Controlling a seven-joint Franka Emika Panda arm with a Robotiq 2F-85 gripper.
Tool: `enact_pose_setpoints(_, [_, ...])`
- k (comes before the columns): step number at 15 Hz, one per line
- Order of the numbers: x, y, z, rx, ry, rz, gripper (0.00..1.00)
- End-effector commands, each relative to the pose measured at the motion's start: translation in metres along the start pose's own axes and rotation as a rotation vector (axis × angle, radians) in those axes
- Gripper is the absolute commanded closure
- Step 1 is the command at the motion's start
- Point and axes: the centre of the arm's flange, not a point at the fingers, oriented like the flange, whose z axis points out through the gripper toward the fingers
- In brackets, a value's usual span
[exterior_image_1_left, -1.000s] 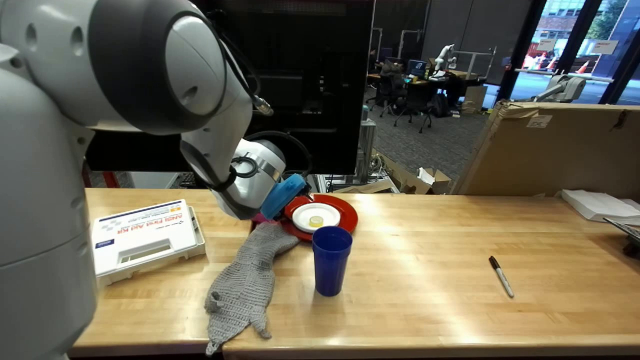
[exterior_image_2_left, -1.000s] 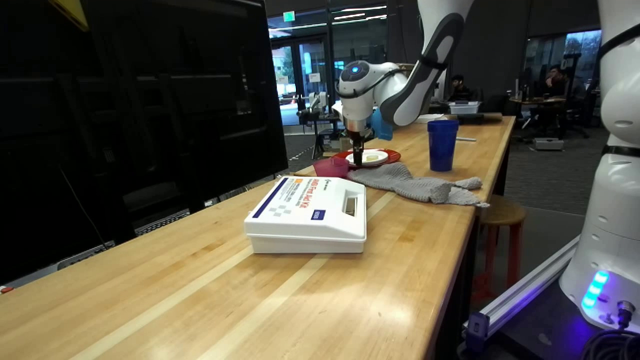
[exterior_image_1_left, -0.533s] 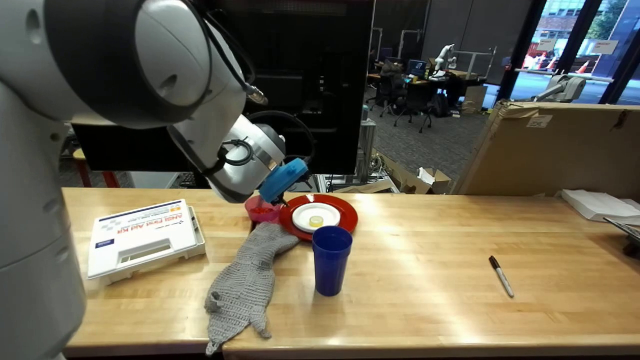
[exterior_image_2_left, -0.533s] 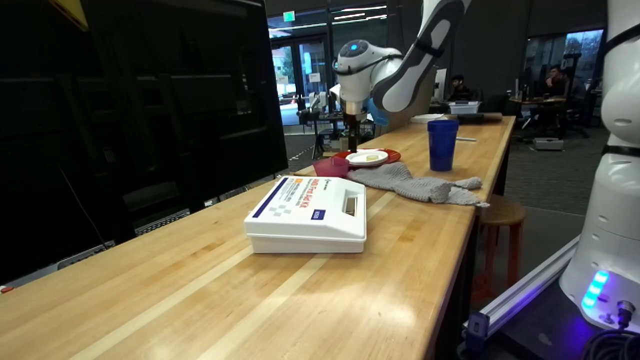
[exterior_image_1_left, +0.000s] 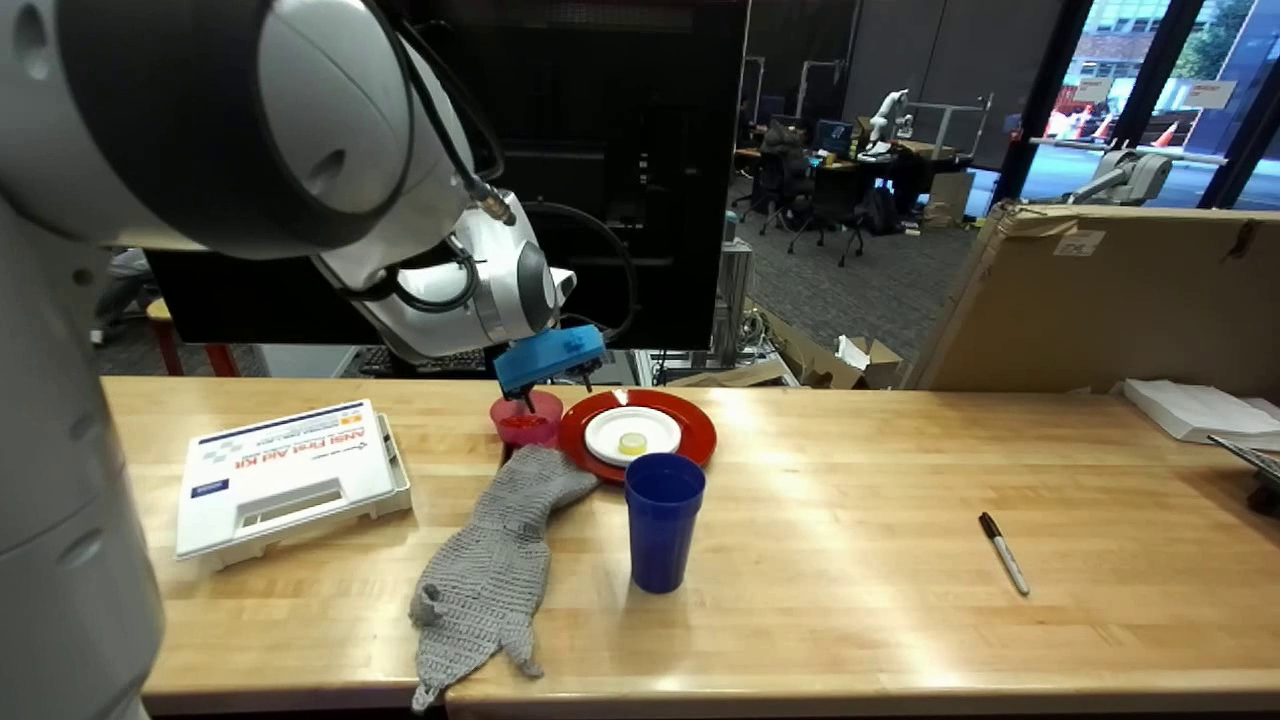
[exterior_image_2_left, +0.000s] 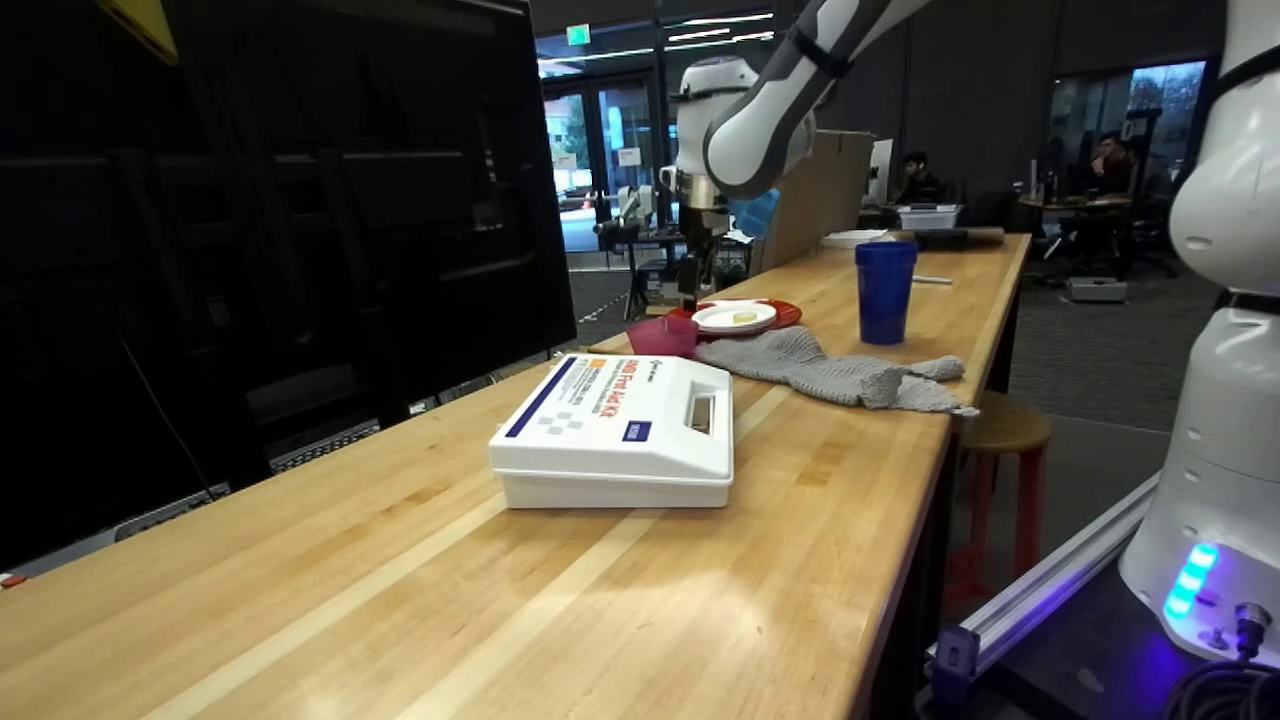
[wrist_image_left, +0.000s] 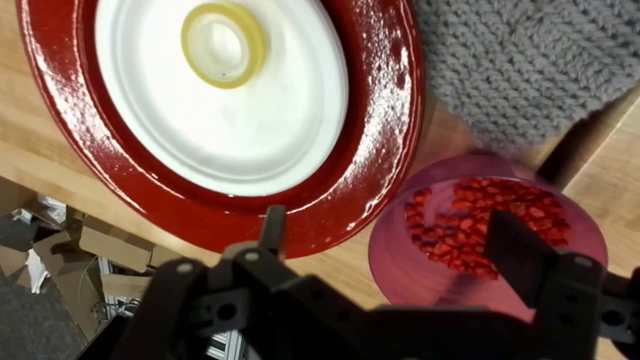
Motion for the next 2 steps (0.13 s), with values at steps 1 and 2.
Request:
enact_pose_setpoints(1, [0.0001,0.0,0.0001,-0.003,-0.001,-0.001,0.0])
enact_pose_setpoints(2, [-0.0002,-0.001,0.0013,-0.003,-0.003,-0.002,0.0])
